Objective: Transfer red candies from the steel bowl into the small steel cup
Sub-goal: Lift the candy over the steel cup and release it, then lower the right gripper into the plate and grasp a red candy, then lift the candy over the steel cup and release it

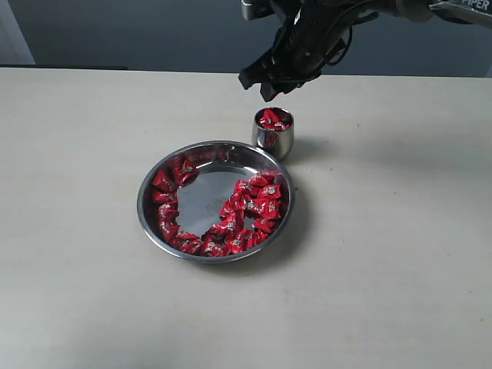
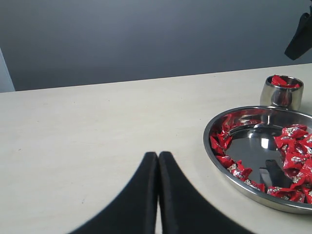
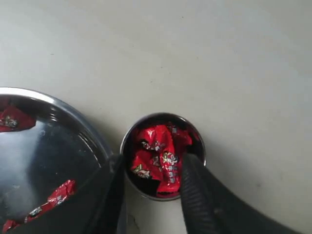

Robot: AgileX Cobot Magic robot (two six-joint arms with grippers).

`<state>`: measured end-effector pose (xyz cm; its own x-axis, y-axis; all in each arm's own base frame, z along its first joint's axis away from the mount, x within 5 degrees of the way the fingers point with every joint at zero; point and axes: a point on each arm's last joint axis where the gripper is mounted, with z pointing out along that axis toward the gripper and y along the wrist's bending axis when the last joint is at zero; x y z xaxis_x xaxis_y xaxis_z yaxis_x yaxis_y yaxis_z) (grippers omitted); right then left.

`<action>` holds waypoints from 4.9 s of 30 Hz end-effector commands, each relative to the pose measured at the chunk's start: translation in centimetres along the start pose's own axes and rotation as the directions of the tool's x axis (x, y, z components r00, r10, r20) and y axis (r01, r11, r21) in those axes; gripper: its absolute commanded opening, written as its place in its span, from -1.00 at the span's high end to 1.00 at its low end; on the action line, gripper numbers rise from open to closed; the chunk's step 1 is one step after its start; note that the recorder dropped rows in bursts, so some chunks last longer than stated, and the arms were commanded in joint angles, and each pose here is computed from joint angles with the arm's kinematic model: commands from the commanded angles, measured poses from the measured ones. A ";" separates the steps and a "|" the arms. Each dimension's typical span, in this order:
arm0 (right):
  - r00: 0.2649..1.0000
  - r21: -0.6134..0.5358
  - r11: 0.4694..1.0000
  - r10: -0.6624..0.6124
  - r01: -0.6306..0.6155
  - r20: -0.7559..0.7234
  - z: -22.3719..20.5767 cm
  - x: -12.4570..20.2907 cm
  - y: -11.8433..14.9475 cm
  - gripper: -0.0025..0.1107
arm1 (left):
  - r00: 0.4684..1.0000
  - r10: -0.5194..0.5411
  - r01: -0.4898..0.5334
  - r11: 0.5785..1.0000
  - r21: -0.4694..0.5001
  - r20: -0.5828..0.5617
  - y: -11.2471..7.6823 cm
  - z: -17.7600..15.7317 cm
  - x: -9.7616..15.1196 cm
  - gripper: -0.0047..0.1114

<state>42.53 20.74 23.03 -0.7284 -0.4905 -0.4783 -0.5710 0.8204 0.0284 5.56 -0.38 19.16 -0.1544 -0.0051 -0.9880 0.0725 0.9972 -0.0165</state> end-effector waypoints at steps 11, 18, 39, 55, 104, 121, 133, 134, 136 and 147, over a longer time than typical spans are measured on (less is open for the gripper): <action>0.993 -0.297 0.948 -0.120 0.111 -0.012 1.0 0.0 9.2 0.28 | 1.000 0.000 0.000 1.000 0.007 0.010 0.0 0.0 0.0 0.91; 0.971 -0.352 0.919 -0.220 0.174 -0.094 5.1 1.9 13.7 0.28 | 1.000 0.000 0.000 1.000 0.007 0.010 0.0 0.0 0.0 0.91; 0.973 -0.437 0.897 -0.156 0.066 -0.172 9.7 3.9 15.7 0.28 | 1.000 0.000 0.000 1.000 0.007 0.010 0.0 0.0 0.0 0.91; 0.971 -0.441 0.893 -0.179 0.093 -0.157 9.7 3.9 15.7 0.37 | 1.000 0.000 0.000 1.000 0.007 0.010 0.0 0.0 0.0 0.91; 0.969 -0.425 0.897 -0.199 0.120 -0.147 9.8 3.8 15.5 0.37 | 1.000 0.000 0.000 1.000 0.007 0.010 0.0 0.0 0.0 0.91; 0.970 -0.438 0.895 -0.173 0.082 -0.173 11.3 4.5 15.7 0.83 | 1.000 0.000 0.000 1.000 0.007 0.010 0.0 0.0 0.0 0.91; 0.961 -0.227 0.943 -0.266 0.243 -0.076 5.2 1.6 12.5 0.97 | 1.000 0.000 0.000 1.000 0.007 0.010 0.0 0.0 0.0 0.91; 0.962 -0.201 0.949 -0.263 0.244 -0.073 4.7 1.3 11.8 0.97 | 1.000 0.000 0.000 1.000 0.007 0.010 0.0 0.0 0.0 0.91; 0.970 -0.148 0.964 -0.233 0.221 -0.064 3.8 0.8 10.0 0.97 | 1.000 0.000 0.000 1.000 0.007 0.010 0.0 0.0 0.0 0.91; 1.000 -0.022 1.000 0.013 -0.013 -0.009 2.1 0.2 0.6 0.97 | 1.000 0.000 0.000 1.000 0.007 0.010 0.0 0.0 0.0 0.91</action>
<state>42.02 23.15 20.32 -0.7266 -0.5260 -0.4420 -0.6083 0.7916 0.0579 5.56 -0.38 19.16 -0.1544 -0.0051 -0.9880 0.0725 0.9972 -0.0165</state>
